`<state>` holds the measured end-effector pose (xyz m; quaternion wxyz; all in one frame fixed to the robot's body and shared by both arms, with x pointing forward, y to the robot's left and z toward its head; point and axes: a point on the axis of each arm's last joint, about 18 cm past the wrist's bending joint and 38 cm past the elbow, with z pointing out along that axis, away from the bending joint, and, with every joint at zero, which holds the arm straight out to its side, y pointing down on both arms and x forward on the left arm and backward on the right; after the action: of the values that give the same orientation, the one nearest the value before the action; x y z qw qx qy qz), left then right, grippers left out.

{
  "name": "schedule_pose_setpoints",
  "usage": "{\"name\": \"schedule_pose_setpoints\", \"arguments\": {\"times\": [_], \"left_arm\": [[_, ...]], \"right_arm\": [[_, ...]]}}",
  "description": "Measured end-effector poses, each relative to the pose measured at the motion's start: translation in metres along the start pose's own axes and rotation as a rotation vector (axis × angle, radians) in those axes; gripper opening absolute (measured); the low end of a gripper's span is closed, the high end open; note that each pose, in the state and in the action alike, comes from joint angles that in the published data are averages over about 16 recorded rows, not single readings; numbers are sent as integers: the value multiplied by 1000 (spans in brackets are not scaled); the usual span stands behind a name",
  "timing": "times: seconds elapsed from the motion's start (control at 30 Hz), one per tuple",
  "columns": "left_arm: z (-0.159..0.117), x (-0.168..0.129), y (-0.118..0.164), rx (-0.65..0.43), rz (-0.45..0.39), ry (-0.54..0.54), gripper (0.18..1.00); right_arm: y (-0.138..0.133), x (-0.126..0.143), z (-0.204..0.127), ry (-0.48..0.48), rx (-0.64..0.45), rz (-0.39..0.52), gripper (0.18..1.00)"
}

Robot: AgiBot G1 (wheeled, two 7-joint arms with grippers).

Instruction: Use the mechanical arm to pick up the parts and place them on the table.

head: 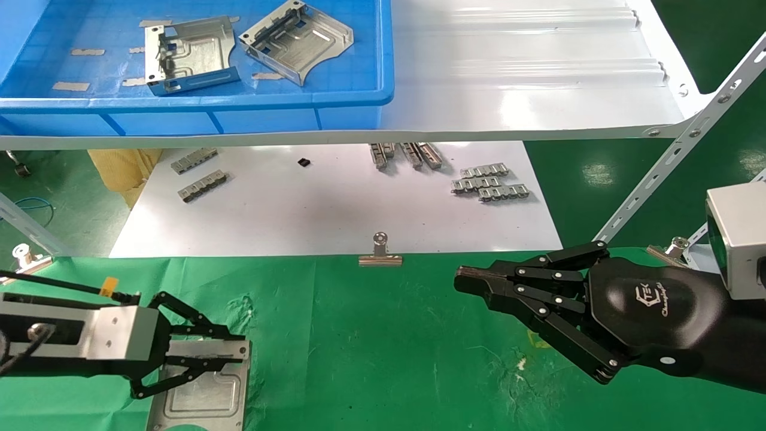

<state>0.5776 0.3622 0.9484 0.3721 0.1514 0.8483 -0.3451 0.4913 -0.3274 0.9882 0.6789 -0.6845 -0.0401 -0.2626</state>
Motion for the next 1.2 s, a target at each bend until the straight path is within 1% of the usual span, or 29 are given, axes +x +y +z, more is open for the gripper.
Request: {"name": "schedule_pose_setpoints", "arguments": {"times": [0.37,0.7,0.93,1.1,1.2], "left_arm": [[13,-4,19,-18,1,6,304],[14,-10,25,-9,7,-14,331],[6,-19,13,50,-30,-46,399],[-2,-21,-6,140,-102,-60,473],[-6,-21,-18,195,-150,-60,538]], "right_arm": [[0,0,0,0,0,0,191],[0,0,0,0,0,0,191],[0,0,0,0,0,0,191],[0,0,0,0,0,0,191],[0,0,0,0,0,0,191]]}}
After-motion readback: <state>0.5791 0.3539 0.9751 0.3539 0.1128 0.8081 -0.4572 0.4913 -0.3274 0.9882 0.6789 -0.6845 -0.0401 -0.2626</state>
